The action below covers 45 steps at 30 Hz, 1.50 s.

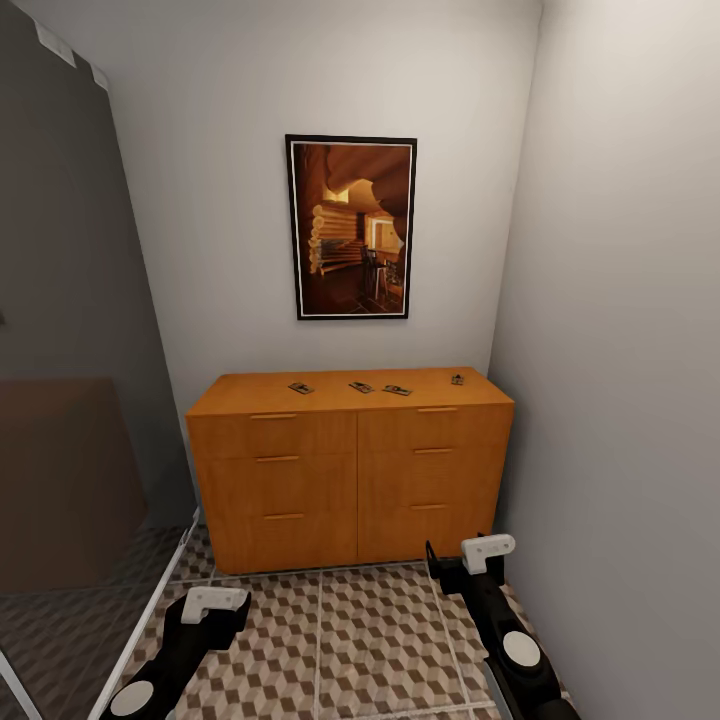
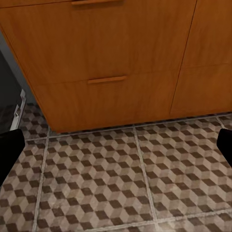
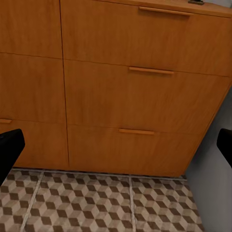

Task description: Take the four mousetraps from the cabinet in the bathroom and place them on the bathroom floor. Make sure all four end up on the same floor surface, and ensure that at least two of them are either under or directly next to the same bathroom sink.

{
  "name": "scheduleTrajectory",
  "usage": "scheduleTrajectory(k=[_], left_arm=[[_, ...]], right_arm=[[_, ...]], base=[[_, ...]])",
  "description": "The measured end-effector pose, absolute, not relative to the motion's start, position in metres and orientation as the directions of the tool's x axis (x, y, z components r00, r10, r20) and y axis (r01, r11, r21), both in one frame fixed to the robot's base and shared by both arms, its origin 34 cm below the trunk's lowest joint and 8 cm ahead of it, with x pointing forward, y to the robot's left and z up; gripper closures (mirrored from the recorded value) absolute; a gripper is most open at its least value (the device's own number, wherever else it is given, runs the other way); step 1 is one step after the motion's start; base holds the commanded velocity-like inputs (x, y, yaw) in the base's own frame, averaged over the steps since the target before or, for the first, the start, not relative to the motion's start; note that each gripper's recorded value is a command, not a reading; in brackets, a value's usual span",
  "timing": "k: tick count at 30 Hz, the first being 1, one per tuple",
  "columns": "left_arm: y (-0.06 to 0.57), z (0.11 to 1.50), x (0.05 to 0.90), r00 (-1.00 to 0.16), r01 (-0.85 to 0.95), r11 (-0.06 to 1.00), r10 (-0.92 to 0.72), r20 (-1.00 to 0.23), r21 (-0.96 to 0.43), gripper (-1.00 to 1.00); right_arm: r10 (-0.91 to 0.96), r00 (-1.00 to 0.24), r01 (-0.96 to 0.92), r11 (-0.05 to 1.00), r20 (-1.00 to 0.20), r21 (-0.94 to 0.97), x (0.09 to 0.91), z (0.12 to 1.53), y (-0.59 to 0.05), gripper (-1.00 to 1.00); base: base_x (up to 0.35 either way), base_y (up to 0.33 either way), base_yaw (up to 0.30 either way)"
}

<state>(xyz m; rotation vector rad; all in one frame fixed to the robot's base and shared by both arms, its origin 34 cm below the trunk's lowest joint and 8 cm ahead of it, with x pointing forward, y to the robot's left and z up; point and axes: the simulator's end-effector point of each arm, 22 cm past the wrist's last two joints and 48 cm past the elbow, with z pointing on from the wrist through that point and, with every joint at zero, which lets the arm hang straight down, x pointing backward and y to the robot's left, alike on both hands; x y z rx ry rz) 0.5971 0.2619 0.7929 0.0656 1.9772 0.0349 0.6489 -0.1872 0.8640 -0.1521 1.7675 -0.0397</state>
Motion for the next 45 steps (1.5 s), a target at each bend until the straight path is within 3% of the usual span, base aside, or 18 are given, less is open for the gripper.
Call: scheduleTrajectory(k=[45], left_arm=[[0.2521,0.7912,0.5964,-0.397,0.052,0.997,0.071,-0.915,0.055,-1.0]], right_arm=[[-0.125,-0.196,-0.081,0.991,-0.973,-0.111,0.6487,0.8626,-0.1872,-1.0]], base=[[0.0,0.0,0.0]])
